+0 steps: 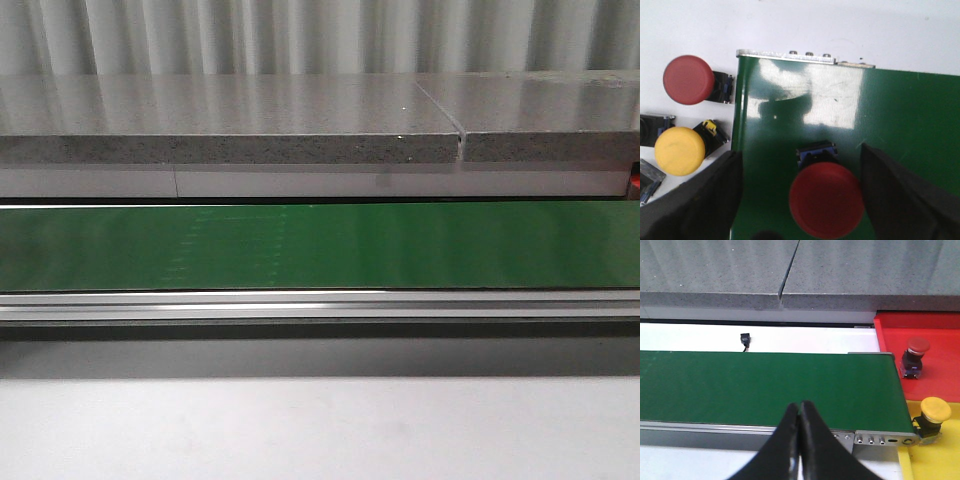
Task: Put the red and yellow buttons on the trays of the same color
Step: 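Set the red button on the green belt and open the left gripper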
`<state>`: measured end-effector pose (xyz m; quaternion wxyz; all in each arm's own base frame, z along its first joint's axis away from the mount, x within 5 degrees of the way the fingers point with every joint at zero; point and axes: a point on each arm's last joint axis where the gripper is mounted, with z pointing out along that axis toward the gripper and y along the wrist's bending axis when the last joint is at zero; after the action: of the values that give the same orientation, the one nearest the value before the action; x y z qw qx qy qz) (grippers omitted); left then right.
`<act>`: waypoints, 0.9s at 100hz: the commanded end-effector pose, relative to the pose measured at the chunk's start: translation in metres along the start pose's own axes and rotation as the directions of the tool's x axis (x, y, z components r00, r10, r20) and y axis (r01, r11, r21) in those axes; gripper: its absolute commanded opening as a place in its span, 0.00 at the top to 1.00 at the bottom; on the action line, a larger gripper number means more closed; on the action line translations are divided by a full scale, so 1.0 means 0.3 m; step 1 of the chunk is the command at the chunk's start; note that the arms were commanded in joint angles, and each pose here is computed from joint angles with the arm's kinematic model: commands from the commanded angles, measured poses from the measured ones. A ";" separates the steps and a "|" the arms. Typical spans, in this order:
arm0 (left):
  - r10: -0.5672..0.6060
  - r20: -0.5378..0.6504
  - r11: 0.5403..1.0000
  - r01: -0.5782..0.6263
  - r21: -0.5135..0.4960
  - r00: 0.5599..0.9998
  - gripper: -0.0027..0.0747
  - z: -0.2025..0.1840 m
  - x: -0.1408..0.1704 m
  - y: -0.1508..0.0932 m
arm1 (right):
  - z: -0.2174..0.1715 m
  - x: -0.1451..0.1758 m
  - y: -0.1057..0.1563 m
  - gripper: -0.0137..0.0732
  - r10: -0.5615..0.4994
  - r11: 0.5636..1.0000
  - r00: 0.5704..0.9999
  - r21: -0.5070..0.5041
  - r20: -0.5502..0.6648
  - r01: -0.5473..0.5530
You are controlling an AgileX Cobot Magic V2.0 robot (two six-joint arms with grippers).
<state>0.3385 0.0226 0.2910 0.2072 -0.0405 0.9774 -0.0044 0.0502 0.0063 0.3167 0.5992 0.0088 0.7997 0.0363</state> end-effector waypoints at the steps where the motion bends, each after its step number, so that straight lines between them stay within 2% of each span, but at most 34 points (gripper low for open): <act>1: -0.011 0.134 1.000 0.009 0.017 0.991 0.34 -0.110 -0.044 -0.009 | -0.006 -0.041 0.000 0.95 -0.009 1.000 0.997 0.006 0.079 0.008; 17: -0.086 0.123 0.996 0.087 -0.001 0.989 0.35 -0.154 -0.057 0.051 | -0.006 -0.041 0.000 0.95 -0.009 1.000 0.997 0.006 0.079 0.008; 35: -0.159 0.034 0.987 0.160 -0.033 0.987 0.37 -0.140 -0.030 0.130 | -0.006 -0.041 0.000 0.95 -0.009 1.000 0.997 0.006 0.079 0.008; 53: -0.198 -0.016 0.978 0.197 -0.068 0.980 0.37 -0.092 -0.026 0.188 | -0.006 -0.041 0.000 0.95 -0.009 1.000 0.997 0.006 0.079 0.008; 90: -0.238 -0.133 0.969 0.225 -0.102 0.962 0.37 0.055 -0.023 0.249 | -0.006 -0.041 0.000 0.95 -0.009 1.000 0.997 0.006 0.079 0.008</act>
<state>0.3447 0.0945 0.2580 0.0928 -0.1528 0.9839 0.0056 0.0502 0.0062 0.3167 0.5992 0.0086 0.7998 0.0355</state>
